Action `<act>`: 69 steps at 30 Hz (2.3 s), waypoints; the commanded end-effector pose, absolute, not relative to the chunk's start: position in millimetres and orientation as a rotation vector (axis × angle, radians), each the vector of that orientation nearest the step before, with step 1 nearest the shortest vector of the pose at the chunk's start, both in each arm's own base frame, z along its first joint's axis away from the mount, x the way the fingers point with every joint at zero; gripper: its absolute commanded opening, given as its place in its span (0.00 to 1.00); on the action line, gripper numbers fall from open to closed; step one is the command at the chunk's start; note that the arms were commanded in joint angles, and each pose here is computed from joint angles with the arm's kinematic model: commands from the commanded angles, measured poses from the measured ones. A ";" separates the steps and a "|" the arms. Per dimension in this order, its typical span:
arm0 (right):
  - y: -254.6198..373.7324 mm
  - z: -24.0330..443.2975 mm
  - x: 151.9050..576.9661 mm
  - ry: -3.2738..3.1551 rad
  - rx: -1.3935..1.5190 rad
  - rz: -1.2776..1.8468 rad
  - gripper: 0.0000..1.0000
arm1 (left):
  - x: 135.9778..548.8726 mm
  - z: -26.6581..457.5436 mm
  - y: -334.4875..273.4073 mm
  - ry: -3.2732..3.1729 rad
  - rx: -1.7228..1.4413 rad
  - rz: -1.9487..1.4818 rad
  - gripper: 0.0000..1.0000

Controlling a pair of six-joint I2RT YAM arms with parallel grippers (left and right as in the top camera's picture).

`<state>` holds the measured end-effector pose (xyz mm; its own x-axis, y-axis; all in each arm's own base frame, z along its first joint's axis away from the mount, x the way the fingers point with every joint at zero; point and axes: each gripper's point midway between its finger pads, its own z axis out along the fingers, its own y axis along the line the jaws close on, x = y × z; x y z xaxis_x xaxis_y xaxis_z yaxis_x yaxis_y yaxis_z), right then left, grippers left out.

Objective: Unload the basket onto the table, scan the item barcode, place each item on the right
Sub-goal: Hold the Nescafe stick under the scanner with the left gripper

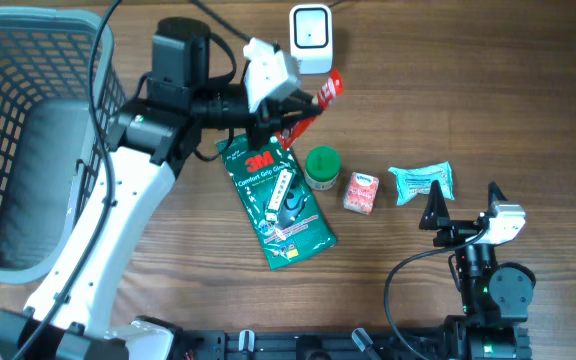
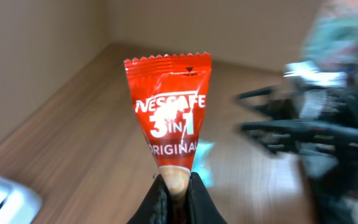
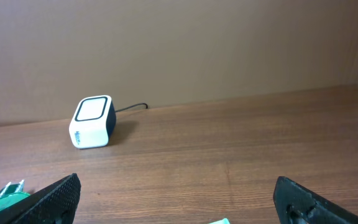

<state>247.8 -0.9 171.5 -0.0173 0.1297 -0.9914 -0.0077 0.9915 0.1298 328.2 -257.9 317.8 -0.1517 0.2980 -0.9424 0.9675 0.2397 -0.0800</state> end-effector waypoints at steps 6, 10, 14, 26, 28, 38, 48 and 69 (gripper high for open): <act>-2.2 172.7 247.6 1.578 0.103 0.104 1.00 | 487.3 202.0 -213.2 2.015 0.739 -0.313 0.04; -2.2 172.7 247.6 1.578 0.103 0.104 1.00 | 531.6 166.1 -209.0 1.963 0.688 -0.268 0.04; -2.2 172.7 247.6 1.578 0.103 0.104 1.00 | 569.9 128.2 -194.2 2.008 0.654 -0.256 0.04; -2.2 172.7 247.6 1.578 0.103 0.104 1.00 | 598.9 98.6 -241.6 2.019 0.794 -0.360 0.04; -2.2 172.7 247.6 1.578 0.103 0.104 1.00 | 594.7 92.5 -240.3 2.044 0.812 -0.358 0.04; -2.2 172.7 247.6 1.578 0.103 0.104 1.00 | 582.3 79.1 -243.2 2.099 0.860 -0.351 0.04; -2.2 172.7 247.6 1.578 0.103 0.104 1.00 | 583.2 88.8 -219.0 2.232 0.845 -0.154 0.04; -2.2 172.7 247.6 1.578 0.103 0.104 1.00 | 515.7 126.6 -201.9 2.645 0.290 -0.024 1.00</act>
